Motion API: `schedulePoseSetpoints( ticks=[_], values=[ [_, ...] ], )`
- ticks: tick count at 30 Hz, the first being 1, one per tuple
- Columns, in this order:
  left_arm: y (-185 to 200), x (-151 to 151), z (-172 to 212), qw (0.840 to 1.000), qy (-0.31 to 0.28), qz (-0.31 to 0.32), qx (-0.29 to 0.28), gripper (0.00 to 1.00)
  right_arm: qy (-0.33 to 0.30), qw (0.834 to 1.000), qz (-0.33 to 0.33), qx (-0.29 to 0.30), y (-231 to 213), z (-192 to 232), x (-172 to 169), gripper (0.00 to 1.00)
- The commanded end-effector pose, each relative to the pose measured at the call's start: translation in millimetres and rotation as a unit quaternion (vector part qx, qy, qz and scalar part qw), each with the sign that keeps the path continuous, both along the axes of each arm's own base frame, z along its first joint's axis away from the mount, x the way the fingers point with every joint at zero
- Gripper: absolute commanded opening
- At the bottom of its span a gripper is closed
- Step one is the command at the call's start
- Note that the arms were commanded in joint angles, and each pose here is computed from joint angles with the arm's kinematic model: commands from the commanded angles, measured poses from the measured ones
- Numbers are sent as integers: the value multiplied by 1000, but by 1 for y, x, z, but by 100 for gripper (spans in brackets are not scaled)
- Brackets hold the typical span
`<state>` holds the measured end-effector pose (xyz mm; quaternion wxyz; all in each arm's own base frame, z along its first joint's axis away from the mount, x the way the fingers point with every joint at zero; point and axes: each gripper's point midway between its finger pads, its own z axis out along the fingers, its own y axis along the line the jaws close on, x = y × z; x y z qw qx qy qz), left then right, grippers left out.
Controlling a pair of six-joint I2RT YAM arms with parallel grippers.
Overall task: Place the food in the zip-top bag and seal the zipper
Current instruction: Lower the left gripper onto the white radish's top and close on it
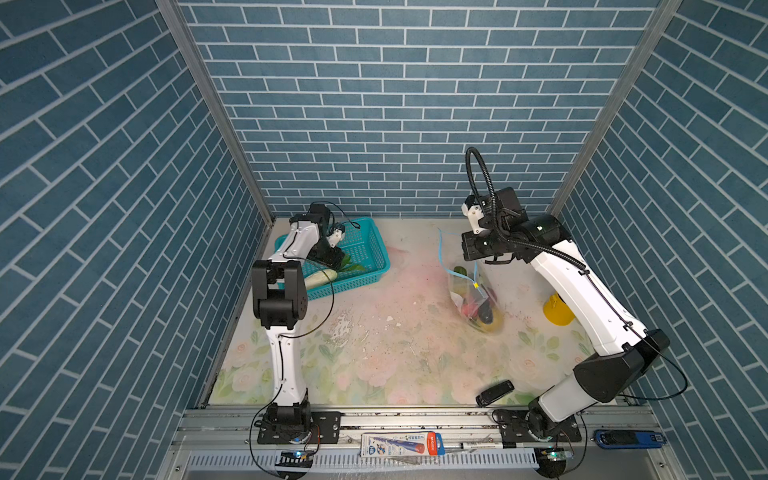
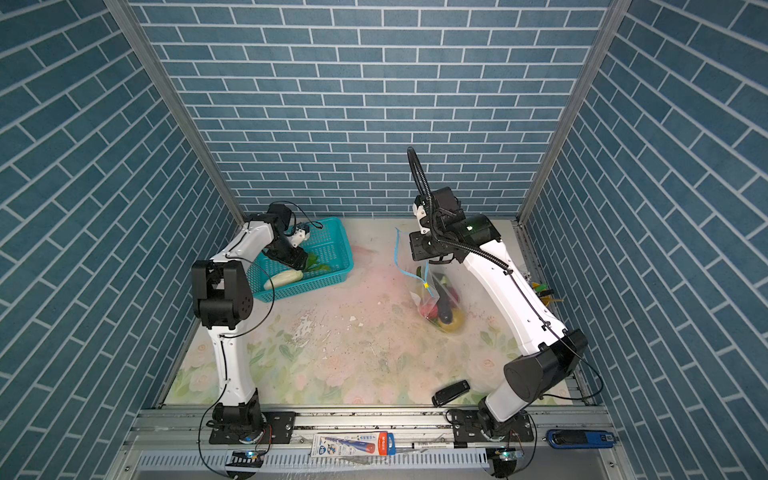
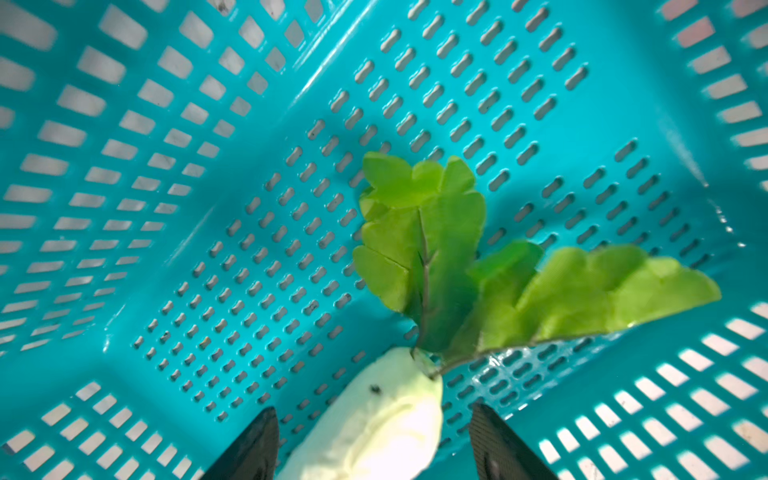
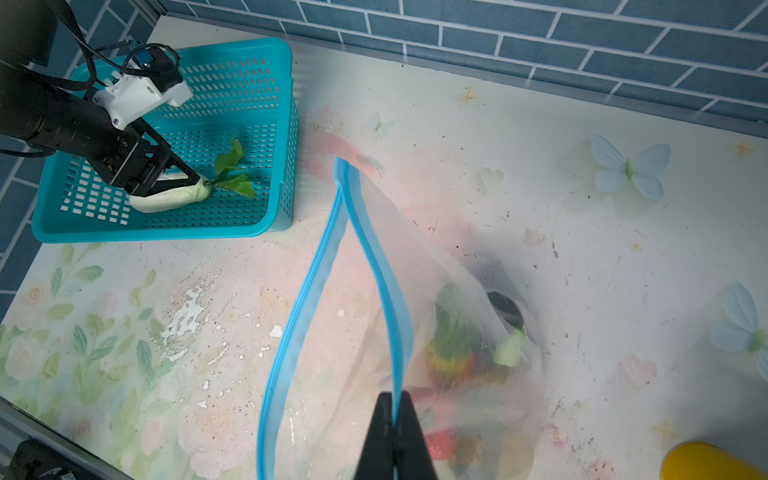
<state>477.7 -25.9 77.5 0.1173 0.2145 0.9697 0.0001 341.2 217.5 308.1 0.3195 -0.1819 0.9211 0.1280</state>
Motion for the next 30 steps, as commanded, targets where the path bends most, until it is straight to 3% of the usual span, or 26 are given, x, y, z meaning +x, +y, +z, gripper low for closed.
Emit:
schedulePoseSetpoints(
  ticks=[1,14,30],
  values=[
    [-2,-8,29,1000,-25,-7,-10,77,-23,1000,9,-1,-5,16,-3,0],
    [-13,-31,-9,997,6,-76,13,77,-21,1000,9,-7,-7,14,-3,0],
    [-1,-36,-42,993,40,-91,70,76,-27,1000,0,-14,-12,21,-4,0]
  ],
)
